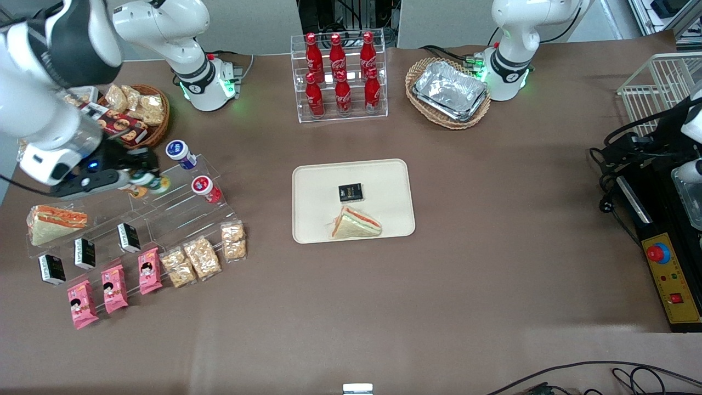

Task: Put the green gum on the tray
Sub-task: 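Carry the held bottle over to the cream tray, then lower the bottle onto the tray beside the black pack and open the gripper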

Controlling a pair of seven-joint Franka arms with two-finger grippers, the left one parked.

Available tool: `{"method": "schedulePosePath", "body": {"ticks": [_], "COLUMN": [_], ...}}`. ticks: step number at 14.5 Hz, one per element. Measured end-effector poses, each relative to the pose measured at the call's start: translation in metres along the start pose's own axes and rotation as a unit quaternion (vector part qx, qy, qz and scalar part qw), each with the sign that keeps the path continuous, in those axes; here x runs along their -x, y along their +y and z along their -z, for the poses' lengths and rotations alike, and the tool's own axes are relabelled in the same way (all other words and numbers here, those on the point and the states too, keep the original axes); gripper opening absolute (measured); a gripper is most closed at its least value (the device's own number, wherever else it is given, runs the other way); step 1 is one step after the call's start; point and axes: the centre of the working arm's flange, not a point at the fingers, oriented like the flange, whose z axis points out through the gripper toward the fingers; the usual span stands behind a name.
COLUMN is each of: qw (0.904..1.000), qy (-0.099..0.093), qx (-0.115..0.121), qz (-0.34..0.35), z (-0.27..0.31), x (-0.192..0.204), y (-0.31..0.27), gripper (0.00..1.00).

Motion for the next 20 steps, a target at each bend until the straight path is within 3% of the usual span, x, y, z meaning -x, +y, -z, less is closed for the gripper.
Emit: {"method": "schedulePosePath", "body": {"ticks": [5,9,14,20], "qw": [0.9984,0.9974,0.9981,0.9982], "qy": [-0.008,0.000,0.002,-0.017], "qx": [0.006,0.006,0.011,0.027], "qz": [-0.056,-0.071,-0.060,-0.050], "z": [-0.034,-0.131,-0.271,-0.318], "x": [0.001,-0.010,-0.001,0.024], "y": [-0.173,-0.271,-0.300,-0.298], "gripper": [0.59,0.59,0.59,0.59]}}
